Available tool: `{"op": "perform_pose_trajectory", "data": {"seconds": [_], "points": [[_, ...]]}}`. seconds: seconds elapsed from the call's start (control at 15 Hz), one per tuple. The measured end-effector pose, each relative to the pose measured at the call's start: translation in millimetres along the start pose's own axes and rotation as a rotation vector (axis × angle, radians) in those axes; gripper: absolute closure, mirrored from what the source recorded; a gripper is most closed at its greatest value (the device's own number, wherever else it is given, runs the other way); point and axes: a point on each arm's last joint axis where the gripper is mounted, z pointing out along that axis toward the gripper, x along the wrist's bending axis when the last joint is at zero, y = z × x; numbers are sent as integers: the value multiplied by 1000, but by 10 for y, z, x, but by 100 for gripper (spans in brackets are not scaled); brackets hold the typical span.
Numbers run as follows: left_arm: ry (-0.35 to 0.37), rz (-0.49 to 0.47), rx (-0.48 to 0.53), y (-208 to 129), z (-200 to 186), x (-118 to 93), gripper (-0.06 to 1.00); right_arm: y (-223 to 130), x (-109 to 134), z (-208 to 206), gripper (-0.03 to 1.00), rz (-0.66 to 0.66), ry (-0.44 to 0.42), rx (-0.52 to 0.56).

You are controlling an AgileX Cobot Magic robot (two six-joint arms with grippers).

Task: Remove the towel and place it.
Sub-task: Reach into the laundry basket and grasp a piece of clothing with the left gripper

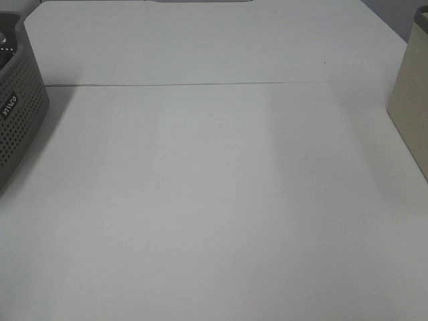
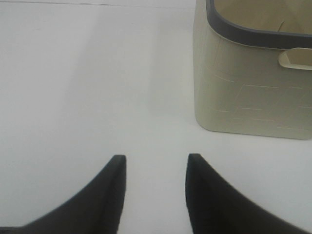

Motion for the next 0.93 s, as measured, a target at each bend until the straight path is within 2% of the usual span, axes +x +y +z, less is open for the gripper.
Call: {"op": "perform_pose_trajectory", "data": {"seconds": [0.8, 0.87, 0.93], "points": [[-1, 21, 0, 0, 0, -1, 28, 0, 0, 0, 56, 0, 0, 0], [-1, 26, 0, 0, 0, -1, 23, 0, 0, 0, 56, 0, 0, 0], [-3, 32, 0, 0, 0, -2, 10, 0, 0, 0, 56, 0, 0, 0]]}}
